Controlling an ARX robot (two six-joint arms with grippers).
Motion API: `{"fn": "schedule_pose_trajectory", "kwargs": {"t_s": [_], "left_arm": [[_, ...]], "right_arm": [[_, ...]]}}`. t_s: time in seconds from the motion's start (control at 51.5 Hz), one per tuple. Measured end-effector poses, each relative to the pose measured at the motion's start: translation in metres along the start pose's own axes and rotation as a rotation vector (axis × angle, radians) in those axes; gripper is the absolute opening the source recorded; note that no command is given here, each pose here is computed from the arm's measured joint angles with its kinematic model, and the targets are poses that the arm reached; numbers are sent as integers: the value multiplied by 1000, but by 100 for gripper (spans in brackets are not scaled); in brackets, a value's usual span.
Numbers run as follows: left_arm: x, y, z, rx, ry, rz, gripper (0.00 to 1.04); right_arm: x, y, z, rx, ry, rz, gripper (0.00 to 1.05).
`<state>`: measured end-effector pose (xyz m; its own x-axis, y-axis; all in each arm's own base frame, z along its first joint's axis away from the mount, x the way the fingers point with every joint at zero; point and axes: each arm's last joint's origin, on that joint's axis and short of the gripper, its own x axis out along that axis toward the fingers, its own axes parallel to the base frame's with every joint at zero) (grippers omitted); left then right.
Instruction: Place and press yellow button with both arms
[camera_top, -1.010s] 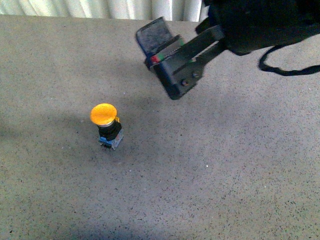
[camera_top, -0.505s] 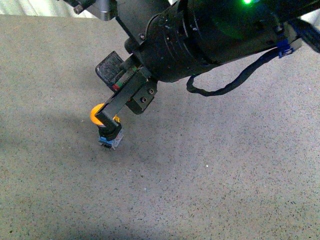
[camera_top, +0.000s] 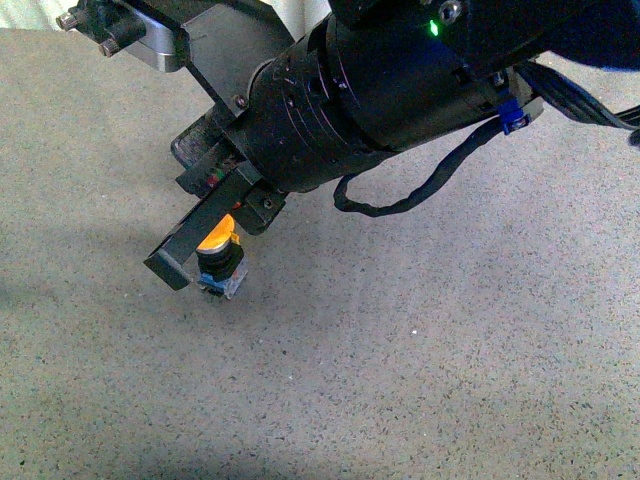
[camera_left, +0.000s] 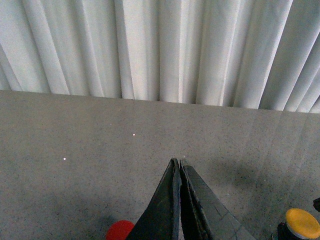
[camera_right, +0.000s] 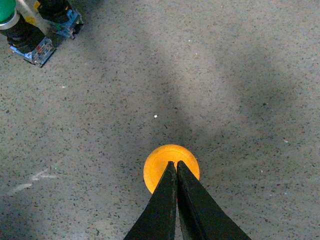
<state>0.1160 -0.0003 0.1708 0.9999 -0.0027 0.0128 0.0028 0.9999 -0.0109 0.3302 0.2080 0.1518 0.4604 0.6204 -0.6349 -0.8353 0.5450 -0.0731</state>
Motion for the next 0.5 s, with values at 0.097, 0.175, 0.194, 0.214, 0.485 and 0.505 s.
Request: {"fn": "schedule_pose_trajectory", "kwargs": {"t_s": [0.097, 0.175, 0.194, 0.214, 0.485, 0.505], "left_arm": [[-2, 0, 0, 0, 0, 0, 2], [-3, 0, 0, 0, 0, 0, 2], [-4, 0, 0, 0, -1, 0, 2], [-4, 0, 0, 0, -1, 0, 2], [-8, 0, 0, 0, 0, 0, 2], [-8, 0, 0, 0, 0, 0, 2]], "right_arm": [[4, 0, -3, 4, 13, 2, 1], [7, 0, -7, 7, 27, -2, 1], [8, 0, -8, 8, 30, -2, 1], [9, 0, -8, 9, 33, -3, 1], [15, -2, -10, 14, 46, 0, 1], [15, -2, -10, 14, 45, 0, 1]]}}
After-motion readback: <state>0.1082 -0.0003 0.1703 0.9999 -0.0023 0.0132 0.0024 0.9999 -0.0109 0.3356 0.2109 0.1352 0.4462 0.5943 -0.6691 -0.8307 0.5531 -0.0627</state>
